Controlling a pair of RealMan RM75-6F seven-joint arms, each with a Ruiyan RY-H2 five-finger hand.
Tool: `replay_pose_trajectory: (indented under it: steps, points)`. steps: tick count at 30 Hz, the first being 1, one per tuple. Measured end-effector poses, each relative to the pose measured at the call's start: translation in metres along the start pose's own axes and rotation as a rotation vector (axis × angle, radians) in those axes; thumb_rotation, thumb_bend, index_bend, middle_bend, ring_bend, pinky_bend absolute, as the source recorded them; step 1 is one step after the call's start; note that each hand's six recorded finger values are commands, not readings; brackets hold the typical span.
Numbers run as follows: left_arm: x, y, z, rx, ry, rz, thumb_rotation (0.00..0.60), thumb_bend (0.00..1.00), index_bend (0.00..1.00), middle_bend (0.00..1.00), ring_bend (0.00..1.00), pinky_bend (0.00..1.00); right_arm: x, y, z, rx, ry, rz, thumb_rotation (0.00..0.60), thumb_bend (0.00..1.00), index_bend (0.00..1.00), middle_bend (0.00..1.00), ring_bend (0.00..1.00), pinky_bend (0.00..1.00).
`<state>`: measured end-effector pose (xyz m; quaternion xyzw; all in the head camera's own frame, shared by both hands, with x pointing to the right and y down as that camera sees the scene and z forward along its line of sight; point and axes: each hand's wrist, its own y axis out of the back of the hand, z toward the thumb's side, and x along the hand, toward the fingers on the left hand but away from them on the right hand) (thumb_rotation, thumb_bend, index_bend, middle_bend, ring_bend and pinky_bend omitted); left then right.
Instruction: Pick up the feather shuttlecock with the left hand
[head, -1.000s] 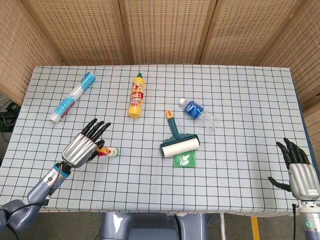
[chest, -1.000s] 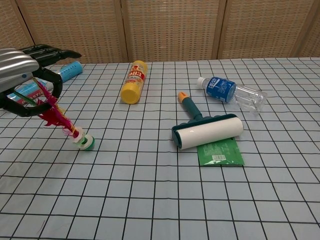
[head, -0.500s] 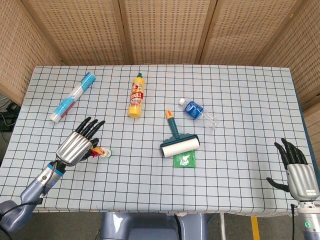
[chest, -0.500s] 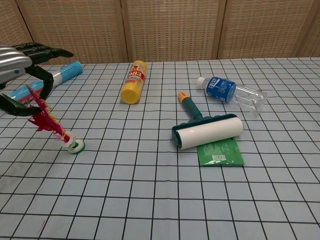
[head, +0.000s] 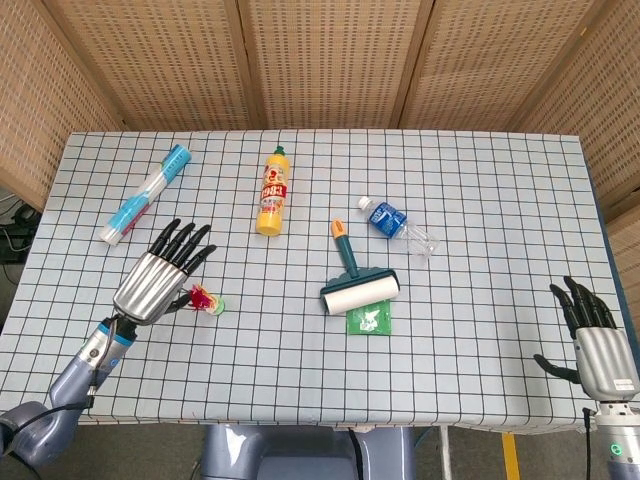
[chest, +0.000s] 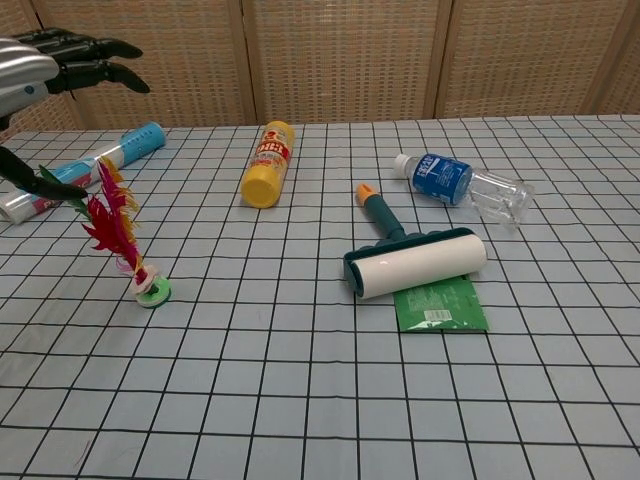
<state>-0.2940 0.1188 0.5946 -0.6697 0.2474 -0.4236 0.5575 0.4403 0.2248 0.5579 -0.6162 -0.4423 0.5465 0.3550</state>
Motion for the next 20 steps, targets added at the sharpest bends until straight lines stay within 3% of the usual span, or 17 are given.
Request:
replay_pose_trajectory:
  steps: [4, 8, 10, 15, 20]
  points:
    - [-0.017, 0.017, -0.008, -0.025, 0.057, 0.055, 0.600, 0.17, 0.15, 0.00, 0.00, 0.00, 0.000, -0.001, 0.001, 0.010, 0.004, 0.004, 0.600, 0.10, 0.10, 0.00, 0.00, 0.16]
    - [-0.054, 0.021, -0.022, -0.050, 0.174, 0.089, 0.600, 0.17, 0.15, 0.00, 0.00, 0.00, 0.001, -0.001, 0.002, 0.019, 0.008, 0.001, 0.600, 0.10, 0.10, 0.00, 0.00, 0.13]
    - [-0.074, 0.016, -0.028, -0.062, 0.231, 0.072, 0.600, 0.17, 0.13, 0.00, 0.00, 0.00, 0.001, -0.001, 0.002, 0.029, 0.009, -0.003, 0.600, 0.09, 0.09, 0.00, 0.00, 0.10]
    - [-0.130, -0.012, -0.043, -0.122, 0.385, -0.044, 0.600, 0.17, 0.08, 0.00, 0.00, 0.00, 0.001, -0.002, 0.006, 0.054, 0.019, -0.013, 0.600, 0.10, 0.04, 0.00, 0.00, 0.00]
    - [-0.153, -0.028, -0.055, -0.108, 0.439, -0.105, 0.600, 0.17, 0.07, 0.00, 0.00, 0.00, 0.002, -0.004, 0.009, 0.062, 0.022, -0.009, 0.600, 0.10, 0.04, 0.00, 0.00, 0.00]
